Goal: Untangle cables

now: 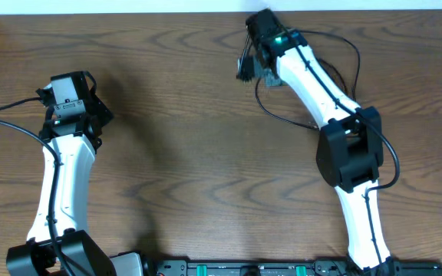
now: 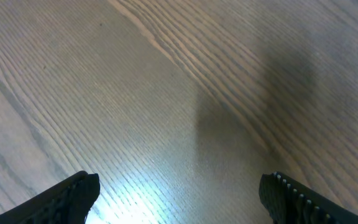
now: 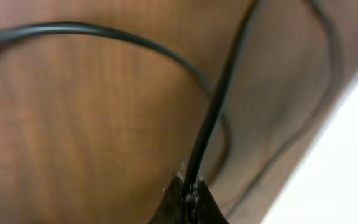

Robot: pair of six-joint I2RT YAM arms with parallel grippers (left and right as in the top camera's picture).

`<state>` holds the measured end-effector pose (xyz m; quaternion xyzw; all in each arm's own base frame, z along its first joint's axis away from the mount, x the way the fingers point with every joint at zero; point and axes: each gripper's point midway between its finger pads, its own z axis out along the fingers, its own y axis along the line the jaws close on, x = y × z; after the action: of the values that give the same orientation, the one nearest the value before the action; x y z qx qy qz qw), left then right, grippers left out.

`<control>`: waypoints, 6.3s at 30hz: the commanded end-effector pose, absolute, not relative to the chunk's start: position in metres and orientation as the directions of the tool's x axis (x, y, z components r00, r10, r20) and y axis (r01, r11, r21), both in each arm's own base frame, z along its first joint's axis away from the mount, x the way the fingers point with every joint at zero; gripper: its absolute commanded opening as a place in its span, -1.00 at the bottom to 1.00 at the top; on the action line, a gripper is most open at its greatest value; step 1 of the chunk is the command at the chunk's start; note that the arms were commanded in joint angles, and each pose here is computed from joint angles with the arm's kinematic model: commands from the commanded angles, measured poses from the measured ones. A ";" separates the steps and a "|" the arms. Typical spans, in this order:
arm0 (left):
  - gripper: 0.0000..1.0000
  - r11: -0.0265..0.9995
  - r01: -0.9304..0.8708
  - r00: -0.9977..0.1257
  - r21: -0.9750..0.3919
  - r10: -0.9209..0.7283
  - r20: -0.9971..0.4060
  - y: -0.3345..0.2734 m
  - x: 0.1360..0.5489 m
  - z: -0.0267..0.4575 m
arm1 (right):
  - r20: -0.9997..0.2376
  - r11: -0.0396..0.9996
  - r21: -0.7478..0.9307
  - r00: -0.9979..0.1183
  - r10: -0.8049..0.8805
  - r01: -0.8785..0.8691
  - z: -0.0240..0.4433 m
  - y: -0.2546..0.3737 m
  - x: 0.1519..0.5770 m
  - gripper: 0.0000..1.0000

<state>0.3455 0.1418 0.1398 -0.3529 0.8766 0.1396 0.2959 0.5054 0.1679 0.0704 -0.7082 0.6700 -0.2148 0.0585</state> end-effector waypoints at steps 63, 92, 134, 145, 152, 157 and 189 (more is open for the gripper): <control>0.74 0.695 -0.718 -0.555 0.041 -0.536 -0.637 0.148 0.348 0.147 | -0.203 0.854 0.049 -0.842 -0.499 -0.518 -0.026 0.208 0.452 0.99; 0.74 0.695 -0.718 -0.555 0.041 -0.536 -0.637 0.148 0.348 0.147 | -0.440 0.973 -0.086 -0.885 0.155 0.214 -0.012 -0.114 0.543 -0.98; 0.74 0.695 -0.718 -0.555 0.041 -0.536 -0.637 0.148 0.348 0.147 | -0.271 0.991 0.035 -0.954 0.131 0.126 0.131 -0.026 0.440 0.99; 0.74 0.695 -0.718 -0.555 0.041 -0.536 -0.637 0.148 0.348 0.147 | -0.069 0.931 -0.151 -0.943 0.326 0.333 0.071 -0.012 0.373 0.99; 0.74 0.695 -0.718 -0.555 0.041 -0.536 -0.637 0.148 0.348 0.147 | 0.006 0.849 -0.263 -0.880 0.476 0.458 0.032 -0.025 0.325 0.99; 0.74 0.695 -0.718 -0.555 0.041 -0.536 -0.637 0.148 0.348 0.147 | -0.032 0.778 -0.253 -0.809 0.588 0.575 0.009 -0.036 0.318 0.99; 0.74 0.695 -0.718 -0.555 0.041 -0.536 -0.637 0.148 0.348 0.147 | -0.193 0.643 -0.059 -0.641 0.743 0.764 -0.047 -0.135 0.322 0.89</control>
<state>0.3456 0.1418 0.1398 -0.3530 0.8765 0.1397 0.2961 0.3513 -0.1426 -0.0037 0.4393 0.8852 -0.0598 0.1406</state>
